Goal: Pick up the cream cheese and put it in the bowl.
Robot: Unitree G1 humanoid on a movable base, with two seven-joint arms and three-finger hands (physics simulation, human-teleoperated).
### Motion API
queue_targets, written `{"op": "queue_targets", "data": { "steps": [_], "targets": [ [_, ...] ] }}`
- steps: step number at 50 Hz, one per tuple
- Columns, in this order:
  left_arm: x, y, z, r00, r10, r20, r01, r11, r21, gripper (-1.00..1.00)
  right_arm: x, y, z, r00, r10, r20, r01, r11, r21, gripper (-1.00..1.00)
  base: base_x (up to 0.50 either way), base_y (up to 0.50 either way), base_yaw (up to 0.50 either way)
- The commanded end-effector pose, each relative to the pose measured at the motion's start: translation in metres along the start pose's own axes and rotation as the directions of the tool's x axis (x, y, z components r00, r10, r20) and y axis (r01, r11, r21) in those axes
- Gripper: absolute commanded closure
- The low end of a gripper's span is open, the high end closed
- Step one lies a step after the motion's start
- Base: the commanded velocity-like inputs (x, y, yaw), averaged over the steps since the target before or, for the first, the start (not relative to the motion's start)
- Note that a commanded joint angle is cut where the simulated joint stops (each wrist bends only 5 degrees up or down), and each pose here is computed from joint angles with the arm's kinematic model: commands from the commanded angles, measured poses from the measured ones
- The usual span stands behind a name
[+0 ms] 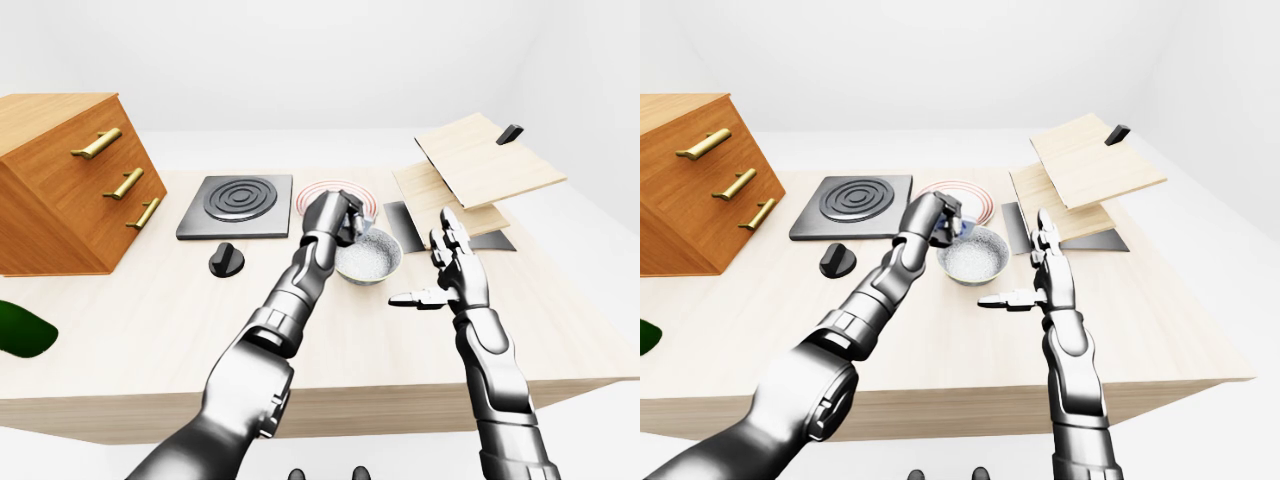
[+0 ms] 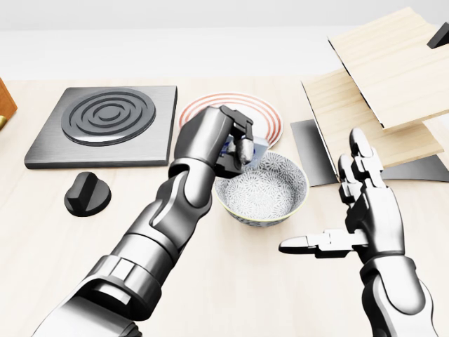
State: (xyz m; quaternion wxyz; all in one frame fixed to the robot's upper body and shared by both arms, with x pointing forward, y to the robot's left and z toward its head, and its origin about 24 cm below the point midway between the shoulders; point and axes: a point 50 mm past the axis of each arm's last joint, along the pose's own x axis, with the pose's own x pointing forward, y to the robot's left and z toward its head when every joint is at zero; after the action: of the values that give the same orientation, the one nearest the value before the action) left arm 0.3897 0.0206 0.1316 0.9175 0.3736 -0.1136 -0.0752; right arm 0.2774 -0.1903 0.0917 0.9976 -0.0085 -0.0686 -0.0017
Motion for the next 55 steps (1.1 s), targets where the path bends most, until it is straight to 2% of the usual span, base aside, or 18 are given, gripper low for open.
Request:
{"op": "queue_targets", "data": {
  "steps": [1,9,18,43,55],
  "targets": [
    [0.002,-0.002,0.007,0.999,0.014,0.031,-0.016,0.997,0.082,1.00,-0.003,-0.002,-0.002,1.000,-0.002,-0.006,0.002,1.000,0.008,-1.00,0.00,0.00,0.00],
    [0.002,-0.004,0.005,1.000,0.011,0.016,-0.013,0.995,0.101,1.00,-0.010,-0.006,0.000,1.000,-0.002,0.002,0.002,1.000,0.008,-1.00,0.00,0.00,0.00],
    [-0.001,-0.010,0.001,1.000,0.002,0.009,-0.003,0.990,0.138,1.00,-0.004,-0.003,-0.006,1.000,-0.002,-0.021,0.002,1.000,0.016,-1.00,0.00,0.00,0.00],
    [-0.005,-0.025,0.007,0.998,-0.064,-0.002,0.064,0.996,0.062,1.00,0.001,0.000,-0.011,0.999,-0.001,-0.044,0.001,1.000,0.020,-1.00,0.00,0.00,0.00],
    [-0.008,-0.031,0.004,0.997,-0.073,-0.009,0.074,0.994,0.085,1.00,-0.001,-0.001,-0.010,0.999,0.001,-0.042,0.000,1.000,0.022,-1.00,0.00,0.00,0.00]
  ]
}}
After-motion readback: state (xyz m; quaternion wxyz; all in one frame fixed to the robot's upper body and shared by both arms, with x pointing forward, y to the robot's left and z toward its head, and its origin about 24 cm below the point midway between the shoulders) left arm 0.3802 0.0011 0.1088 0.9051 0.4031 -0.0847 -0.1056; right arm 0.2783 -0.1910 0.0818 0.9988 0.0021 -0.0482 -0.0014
